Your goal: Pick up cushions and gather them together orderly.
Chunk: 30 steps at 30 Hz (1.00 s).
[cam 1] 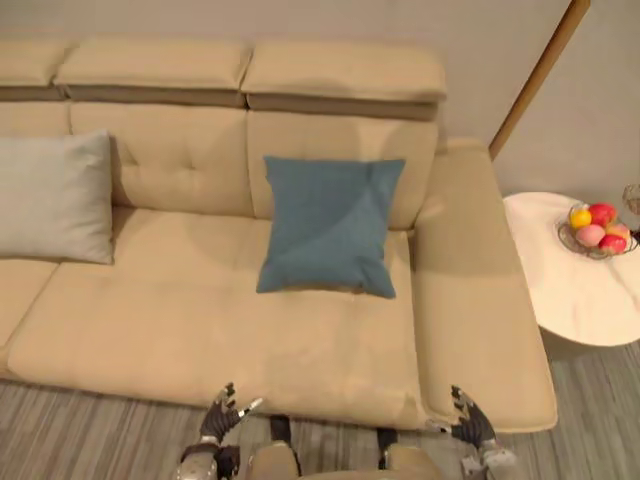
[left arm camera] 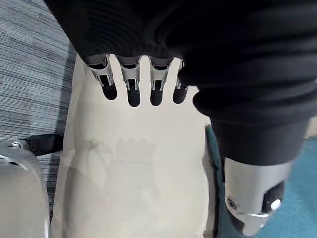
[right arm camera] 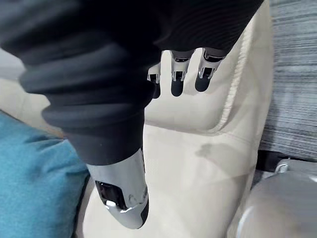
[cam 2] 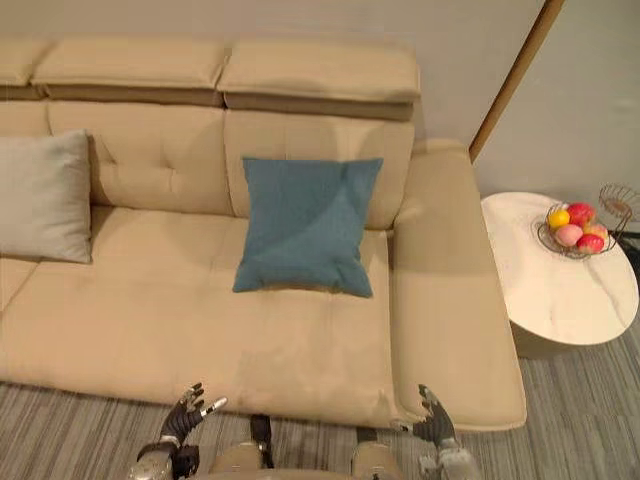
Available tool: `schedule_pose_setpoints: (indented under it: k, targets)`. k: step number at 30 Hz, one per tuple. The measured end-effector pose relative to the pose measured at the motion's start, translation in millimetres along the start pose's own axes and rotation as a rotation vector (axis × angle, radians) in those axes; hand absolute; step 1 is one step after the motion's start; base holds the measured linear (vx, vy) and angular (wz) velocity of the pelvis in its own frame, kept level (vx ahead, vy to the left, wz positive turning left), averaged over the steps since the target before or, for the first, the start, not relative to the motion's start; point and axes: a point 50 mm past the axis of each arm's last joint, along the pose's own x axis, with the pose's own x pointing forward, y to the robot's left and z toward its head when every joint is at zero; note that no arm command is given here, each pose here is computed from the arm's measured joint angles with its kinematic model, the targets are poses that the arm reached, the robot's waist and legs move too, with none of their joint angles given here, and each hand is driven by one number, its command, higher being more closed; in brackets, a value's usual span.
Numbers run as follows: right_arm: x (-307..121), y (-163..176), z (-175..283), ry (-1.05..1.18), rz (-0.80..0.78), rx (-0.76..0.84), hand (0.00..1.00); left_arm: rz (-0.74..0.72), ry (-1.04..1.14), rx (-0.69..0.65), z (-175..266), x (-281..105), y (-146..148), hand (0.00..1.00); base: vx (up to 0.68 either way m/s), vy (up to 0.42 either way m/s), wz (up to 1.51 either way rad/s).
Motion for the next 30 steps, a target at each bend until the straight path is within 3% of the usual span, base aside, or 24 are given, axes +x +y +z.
schedule_pose_setpoints:
  k: [7,14,20,30]
  targets:
    - [1,3,-3,0.018,0.022,-0.008,0.00,-0.012,0.024,0.031,-8,-5,0,0.00,-0.01,-0.003,-0.23]
    - [6,23,6,0.003,0.081,-0.003,0.00,0.004,-0.114,0.027,29,4,5,0.00,-0.09,-0.069,0.06]
    - [21,-6,32,-0.067,-0.008,-0.039,0.00,-0.024,-0.144,-0.111,38,8,-25,0.00,-0.28,-0.173,-0.16]
    - [16,-18,23,-0.042,-0.102,0.039,0.00,-0.008,-0.154,-0.122,37,4,-20,0.00,-0.18,-0.024,0.16]
